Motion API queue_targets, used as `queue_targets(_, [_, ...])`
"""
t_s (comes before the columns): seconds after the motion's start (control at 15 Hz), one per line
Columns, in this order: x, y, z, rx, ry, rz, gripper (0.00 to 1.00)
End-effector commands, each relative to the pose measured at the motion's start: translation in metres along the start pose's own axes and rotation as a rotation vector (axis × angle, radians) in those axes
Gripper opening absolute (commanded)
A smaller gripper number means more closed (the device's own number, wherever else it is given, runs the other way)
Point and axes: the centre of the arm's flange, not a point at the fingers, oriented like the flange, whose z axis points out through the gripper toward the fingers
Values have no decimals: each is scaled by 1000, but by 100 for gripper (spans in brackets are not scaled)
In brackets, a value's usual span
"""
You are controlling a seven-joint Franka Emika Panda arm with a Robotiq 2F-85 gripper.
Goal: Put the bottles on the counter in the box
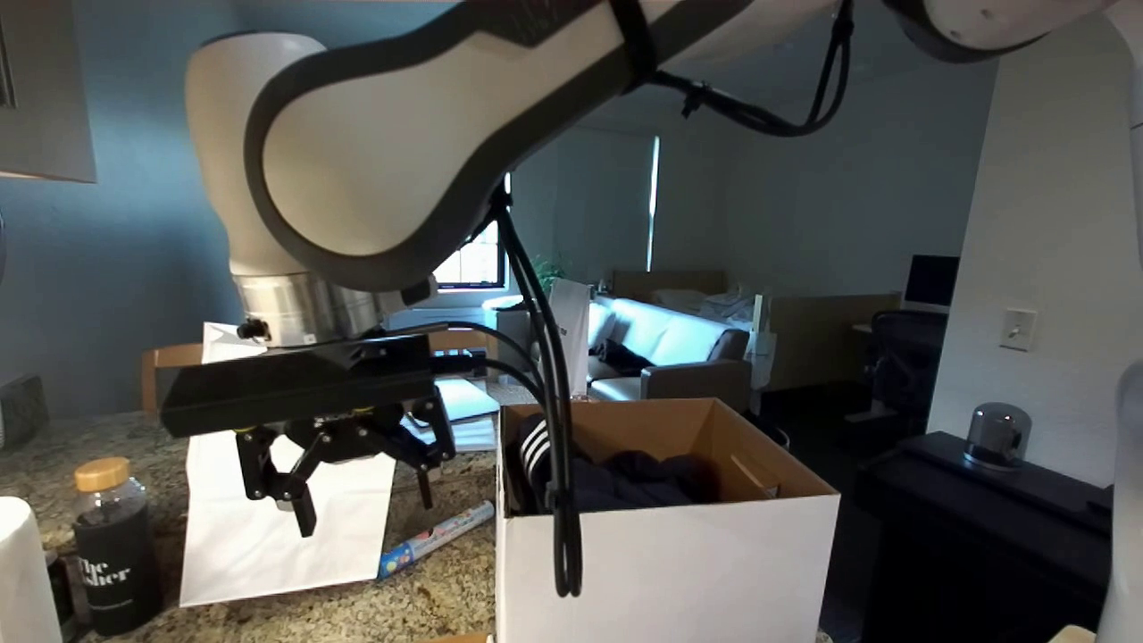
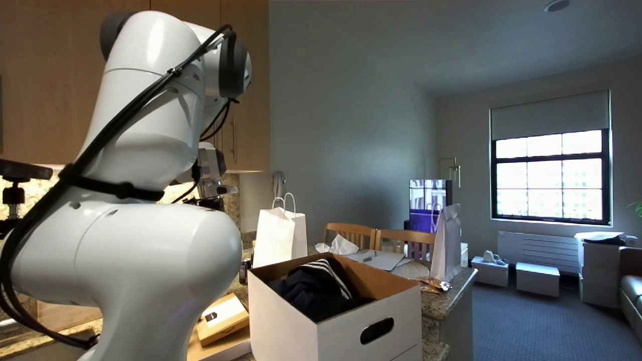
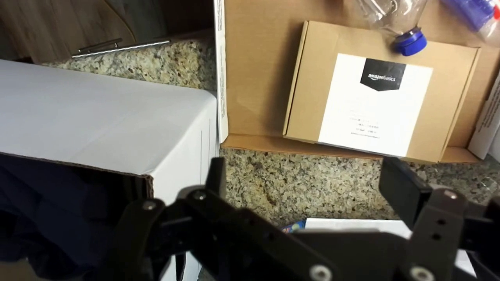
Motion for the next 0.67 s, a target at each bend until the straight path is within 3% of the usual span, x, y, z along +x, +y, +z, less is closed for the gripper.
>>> queue_targets(0.0, [-4, -5, 6, -21, -10, -35, 100])
queue_targets(0.33, [1, -63, 46, -108, -72, -280, 100])
queue_targets(0.6, [7, -112, 90, -120, -124, -478, 100])
